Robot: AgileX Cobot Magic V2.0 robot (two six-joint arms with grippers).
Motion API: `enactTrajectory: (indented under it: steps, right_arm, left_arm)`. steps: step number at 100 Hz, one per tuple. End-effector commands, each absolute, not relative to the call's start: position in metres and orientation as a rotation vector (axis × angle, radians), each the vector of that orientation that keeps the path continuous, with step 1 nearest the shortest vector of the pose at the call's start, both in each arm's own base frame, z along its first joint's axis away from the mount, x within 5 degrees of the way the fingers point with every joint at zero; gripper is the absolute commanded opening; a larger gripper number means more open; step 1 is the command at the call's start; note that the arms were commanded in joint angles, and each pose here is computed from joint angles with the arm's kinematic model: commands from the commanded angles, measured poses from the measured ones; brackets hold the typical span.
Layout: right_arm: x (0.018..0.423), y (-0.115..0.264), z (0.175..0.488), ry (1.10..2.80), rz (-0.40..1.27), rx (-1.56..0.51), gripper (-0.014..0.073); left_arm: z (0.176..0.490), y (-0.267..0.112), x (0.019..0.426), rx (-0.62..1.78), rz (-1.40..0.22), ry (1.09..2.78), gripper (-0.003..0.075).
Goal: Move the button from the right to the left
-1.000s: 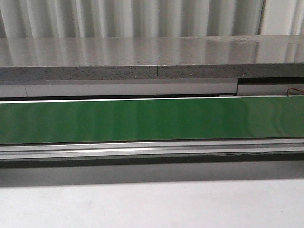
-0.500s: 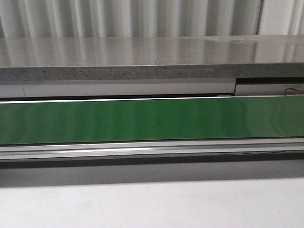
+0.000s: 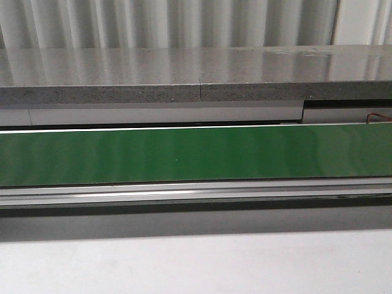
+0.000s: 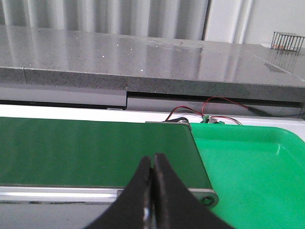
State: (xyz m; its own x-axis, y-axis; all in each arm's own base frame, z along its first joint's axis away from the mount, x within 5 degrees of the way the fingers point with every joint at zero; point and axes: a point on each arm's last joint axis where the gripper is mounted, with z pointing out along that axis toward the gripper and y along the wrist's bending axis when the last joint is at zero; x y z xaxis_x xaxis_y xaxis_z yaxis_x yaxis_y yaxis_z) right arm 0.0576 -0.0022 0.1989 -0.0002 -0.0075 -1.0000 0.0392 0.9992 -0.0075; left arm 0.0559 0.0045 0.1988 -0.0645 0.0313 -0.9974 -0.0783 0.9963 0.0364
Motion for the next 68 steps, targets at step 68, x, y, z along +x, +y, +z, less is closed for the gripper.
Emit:
enactTrajectory:
  steps: [68]
  right_arm:
    - [0.0540, -0.0027, 0.2105, 1.481, -0.061, 0.018, -0.0066]
  left_arm:
    - [0.1943, 0.0042, 0.0554, -0.042, 0.077, 1.565, -0.0020]
